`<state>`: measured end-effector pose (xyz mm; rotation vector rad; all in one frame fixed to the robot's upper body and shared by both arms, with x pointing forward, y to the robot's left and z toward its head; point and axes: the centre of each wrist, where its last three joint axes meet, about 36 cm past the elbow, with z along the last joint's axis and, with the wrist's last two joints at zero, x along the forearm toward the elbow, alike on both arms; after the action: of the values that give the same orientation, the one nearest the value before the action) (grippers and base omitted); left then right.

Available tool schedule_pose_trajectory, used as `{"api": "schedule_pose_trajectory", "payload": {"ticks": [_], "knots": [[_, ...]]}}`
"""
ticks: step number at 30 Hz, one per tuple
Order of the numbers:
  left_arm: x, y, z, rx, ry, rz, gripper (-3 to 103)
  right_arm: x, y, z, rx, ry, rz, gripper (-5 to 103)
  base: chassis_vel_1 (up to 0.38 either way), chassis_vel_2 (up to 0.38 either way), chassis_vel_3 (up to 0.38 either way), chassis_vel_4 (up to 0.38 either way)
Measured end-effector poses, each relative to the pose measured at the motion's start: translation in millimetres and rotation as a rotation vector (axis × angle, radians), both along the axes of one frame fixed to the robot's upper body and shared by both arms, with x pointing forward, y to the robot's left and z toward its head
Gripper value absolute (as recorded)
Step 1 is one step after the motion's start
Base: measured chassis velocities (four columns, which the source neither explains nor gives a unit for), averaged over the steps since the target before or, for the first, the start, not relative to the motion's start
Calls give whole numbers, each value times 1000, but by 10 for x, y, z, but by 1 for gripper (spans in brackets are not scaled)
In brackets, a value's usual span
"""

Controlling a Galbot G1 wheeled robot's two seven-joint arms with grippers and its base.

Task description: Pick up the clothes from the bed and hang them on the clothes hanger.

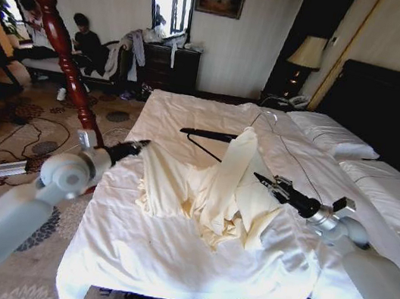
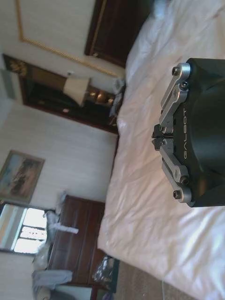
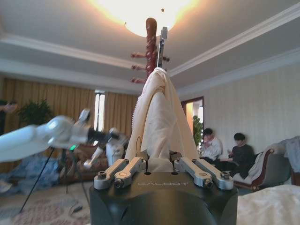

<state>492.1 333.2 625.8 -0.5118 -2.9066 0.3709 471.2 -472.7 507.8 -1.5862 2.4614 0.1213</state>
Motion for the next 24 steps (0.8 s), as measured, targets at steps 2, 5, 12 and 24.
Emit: {"api": "schedule_pose_trajectory", "payload": {"ticks": [2, 5, 12, 24], "knots": [[70, 32, 83, -9, -12, 6, 0, -5, -2, -28, -19, 5, 4, 20, 0, 0, 0, 0], [220, 73, 390, -31, -59, -10, 0, -33, 6, -177, -90, 36, 12, 20, 0, 0, 0, 0], [240, 7, 891, -61, -137, -99, 0, -105, 191, -590, -121, 94, 36, 20, 0, 0, 0, 0], [-46, -209, 1114, -52, -188, -221, 0, -54, 415, -815, -83, 119, 53, 20, 0, 0, 0, 0]]}}
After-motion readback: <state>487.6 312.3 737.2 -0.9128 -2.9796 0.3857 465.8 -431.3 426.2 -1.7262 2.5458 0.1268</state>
